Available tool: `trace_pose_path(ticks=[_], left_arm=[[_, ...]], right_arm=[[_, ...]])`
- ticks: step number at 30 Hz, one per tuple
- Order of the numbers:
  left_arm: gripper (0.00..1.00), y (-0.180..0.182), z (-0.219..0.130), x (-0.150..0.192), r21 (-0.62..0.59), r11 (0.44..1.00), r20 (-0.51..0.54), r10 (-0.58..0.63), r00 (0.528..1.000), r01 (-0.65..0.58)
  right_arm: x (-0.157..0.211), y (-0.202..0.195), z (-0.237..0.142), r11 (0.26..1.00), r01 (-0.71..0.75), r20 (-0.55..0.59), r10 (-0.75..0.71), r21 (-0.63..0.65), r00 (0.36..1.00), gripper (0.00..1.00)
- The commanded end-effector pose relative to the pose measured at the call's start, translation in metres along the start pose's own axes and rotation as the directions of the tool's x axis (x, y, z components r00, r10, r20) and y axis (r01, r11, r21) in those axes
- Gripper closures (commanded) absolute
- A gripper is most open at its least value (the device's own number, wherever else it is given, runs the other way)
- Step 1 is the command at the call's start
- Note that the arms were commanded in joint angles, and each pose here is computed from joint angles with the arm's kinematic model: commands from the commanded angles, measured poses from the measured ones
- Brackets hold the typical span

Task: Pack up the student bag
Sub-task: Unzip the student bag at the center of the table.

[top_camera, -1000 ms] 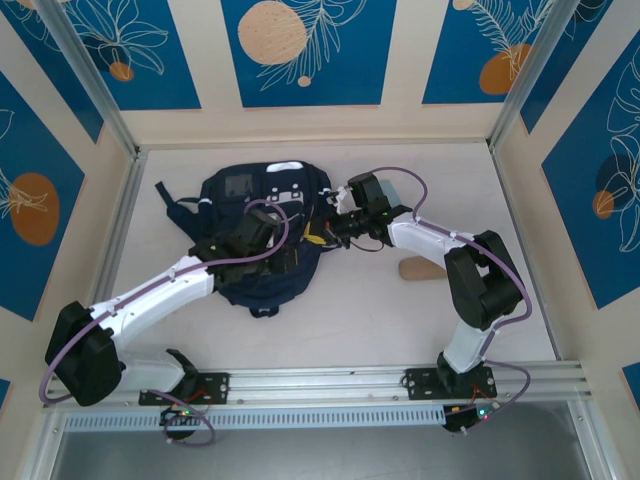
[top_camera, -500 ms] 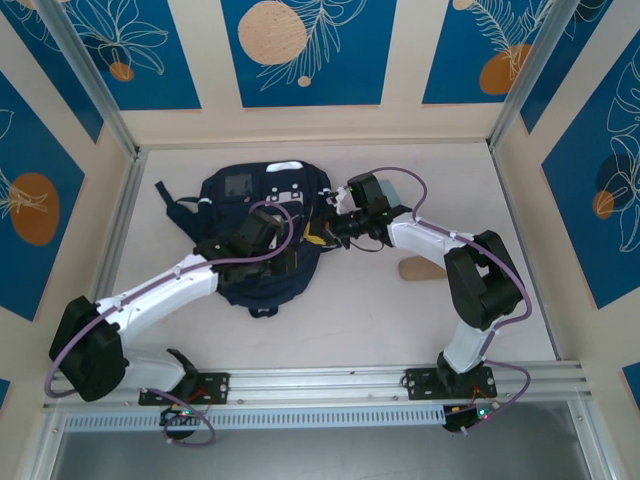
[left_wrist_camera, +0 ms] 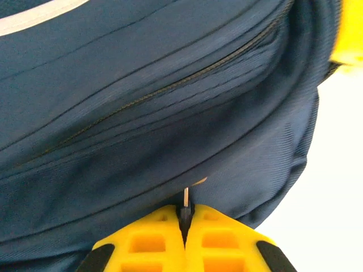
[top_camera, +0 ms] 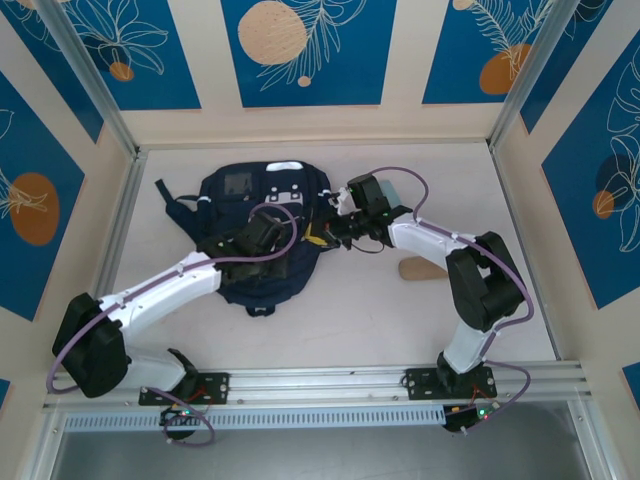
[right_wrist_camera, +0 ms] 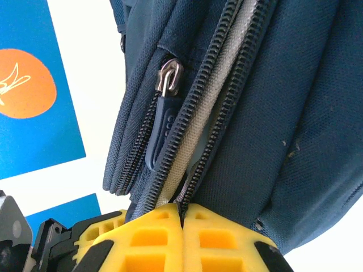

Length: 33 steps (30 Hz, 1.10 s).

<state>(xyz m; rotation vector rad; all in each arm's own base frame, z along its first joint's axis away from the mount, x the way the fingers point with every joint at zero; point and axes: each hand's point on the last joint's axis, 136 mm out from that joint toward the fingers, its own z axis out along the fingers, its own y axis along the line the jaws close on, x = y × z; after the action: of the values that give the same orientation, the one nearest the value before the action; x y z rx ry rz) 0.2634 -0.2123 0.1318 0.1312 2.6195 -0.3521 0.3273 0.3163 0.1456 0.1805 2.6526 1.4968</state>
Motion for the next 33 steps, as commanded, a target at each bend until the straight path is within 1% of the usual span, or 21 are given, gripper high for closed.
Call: trace_pose_path(ticks=[1,4,6,8,9,10,13,17,18,20,23,29,33], left_arm=[[1.00,0.051,-0.006,0.029,-0.204,0.978,-0.076,0.016,0.997,-0.031],[1.00,0.066,-0.007,0.040,-0.248,0.968,-0.110,0.009,0.994,-0.036],[1.00,0.068,-0.007,0.042,-0.241,0.970,-0.108,0.003,0.994,-0.029],[1.00,0.058,-0.004,0.039,-0.182,0.983,-0.095,0.013,0.995,-0.030],[1.00,0.049,-0.003,0.035,-0.137,0.990,-0.085,0.019,0.996,-0.031],[1.00,0.039,-0.002,0.030,-0.085,0.996,-0.069,0.027,0.997,-0.033],[1.00,0.009,-0.005,0.012,0.047,0.997,-0.014,0.054,0.998,-0.053],[1.00,-0.027,-0.008,-0.009,0.176,0.981,0.043,0.079,0.996,-0.085],[1.00,-0.034,-0.008,-0.012,0.199,0.975,0.050,0.087,0.995,-0.095],[1.00,-0.051,-0.008,-0.017,0.235,0.965,0.062,0.107,0.992,-0.119],[1.00,-0.071,-0.007,-0.022,0.269,0.952,0.075,0.131,0.989,-0.146],[1.00,-0.098,-0.006,-0.024,0.316,0.930,0.092,0.169,0.981,-0.190],[1.00,-0.106,-0.007,-0.025,0.339,0.920,0.103,0.173,0.980,-0.198]], right_arm=[[-0.021,-0.006,-0.028,0.998,0.021,0.128,-0.028,0.054,0.991,0.98],[-0.027,-0.020,-0.033,0.996,-0.005,0.161,-0.009,0.087,0.987,0.98],[-0.028,-0.024,-0.034,0.996,-0.012,0.164,-0.003,0.089,0.986,0.98],[-0.026,-0.021,-0.033,0.998,-0.009,0.149,-0.001,0.068,0.989,0.94],[-0.023,-0.019,-0.032,0.998,-0.007,0.134,-0.001,0.055,0.991,0.91],[-0.020,-0.016,-0.032,0.999,-0.002,0.122,-0.003,0.037,0.993,0.84],[-0.008,-0.012,-0.035,1.000,-0.019,0.108,0.016,0.018,0.994,0.56],[0.005,-0.011,-0.045,0.996,-0.093,0.127,0.092,0.002,0.988,0.29],[0.008,-0.010,-0.046,0.994,-0.113,0.132,0.112,0.000,0.985,0.26],[0.014,-0.009,-0.045,0.988,-0.152,0.125,0.152,-0.007,0.980,0.25],[0.020,-0.010,-0.042,0.976,-0.216,0.115,0.215,-0.007,0.970,0.25],[0.020,-0.032,-0.037,0.951,-0.306,0.149,0.296,0.048,0.943,0.34],[0.015,-0.030,-0.032,0.955,-0.295,0.139,0.289,0.030,0.947,0.41]])
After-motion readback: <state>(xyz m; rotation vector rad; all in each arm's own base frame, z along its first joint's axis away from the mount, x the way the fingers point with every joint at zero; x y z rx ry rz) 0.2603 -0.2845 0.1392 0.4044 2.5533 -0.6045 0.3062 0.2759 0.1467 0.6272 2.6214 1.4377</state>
